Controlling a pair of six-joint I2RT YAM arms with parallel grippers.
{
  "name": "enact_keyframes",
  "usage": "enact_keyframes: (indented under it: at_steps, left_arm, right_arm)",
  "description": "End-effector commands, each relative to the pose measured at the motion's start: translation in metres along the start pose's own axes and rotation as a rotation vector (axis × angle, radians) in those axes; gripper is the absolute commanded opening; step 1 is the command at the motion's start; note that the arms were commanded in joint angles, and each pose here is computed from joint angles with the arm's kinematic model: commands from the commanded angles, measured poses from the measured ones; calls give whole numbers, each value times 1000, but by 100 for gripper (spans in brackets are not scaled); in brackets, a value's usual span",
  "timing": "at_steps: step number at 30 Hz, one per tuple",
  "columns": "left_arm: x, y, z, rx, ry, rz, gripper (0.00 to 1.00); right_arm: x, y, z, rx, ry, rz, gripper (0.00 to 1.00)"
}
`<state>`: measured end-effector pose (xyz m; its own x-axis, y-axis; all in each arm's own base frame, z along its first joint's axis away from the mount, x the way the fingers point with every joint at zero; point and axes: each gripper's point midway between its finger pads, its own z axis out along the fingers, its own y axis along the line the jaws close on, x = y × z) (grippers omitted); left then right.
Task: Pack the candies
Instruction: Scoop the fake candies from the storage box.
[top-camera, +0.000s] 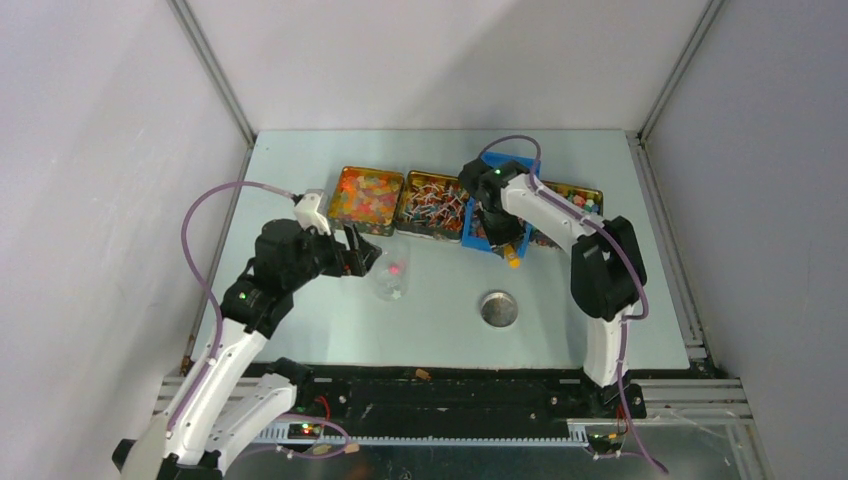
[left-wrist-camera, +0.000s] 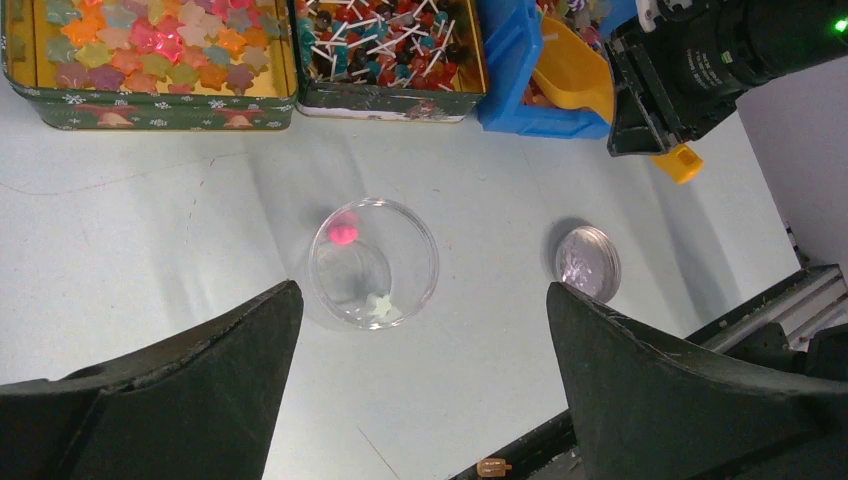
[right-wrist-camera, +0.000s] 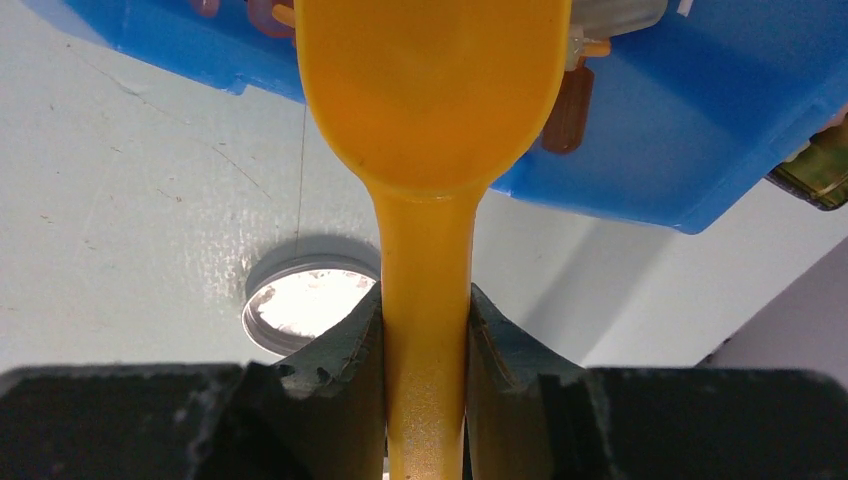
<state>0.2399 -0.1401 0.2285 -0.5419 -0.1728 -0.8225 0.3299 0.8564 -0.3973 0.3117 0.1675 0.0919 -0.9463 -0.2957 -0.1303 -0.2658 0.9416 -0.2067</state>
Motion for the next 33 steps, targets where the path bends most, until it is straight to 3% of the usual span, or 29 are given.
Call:
enact_keyframes:
  at_steps: [1, 15, 26, 33]
  left_arm:
    - [-2, 0, 1, 6, -25, 11, 100]
    - [0, 0, 2, 7, -24, 7, 100]
    - [-1, 2, -1, -3, -34, 17, 100]
    - [-2, 2, -2, -3, -37, 17, 100]
  right_arm:
    - [-23, 9, -6, -52, -153, 66, 0]
    - [-36, 13, 14, -86, -125, 107, 0]
    - [-29, 1, -7, -73, -291, 167, 0]
    - [-24, 3, -9, -62, -301, 161, 0]
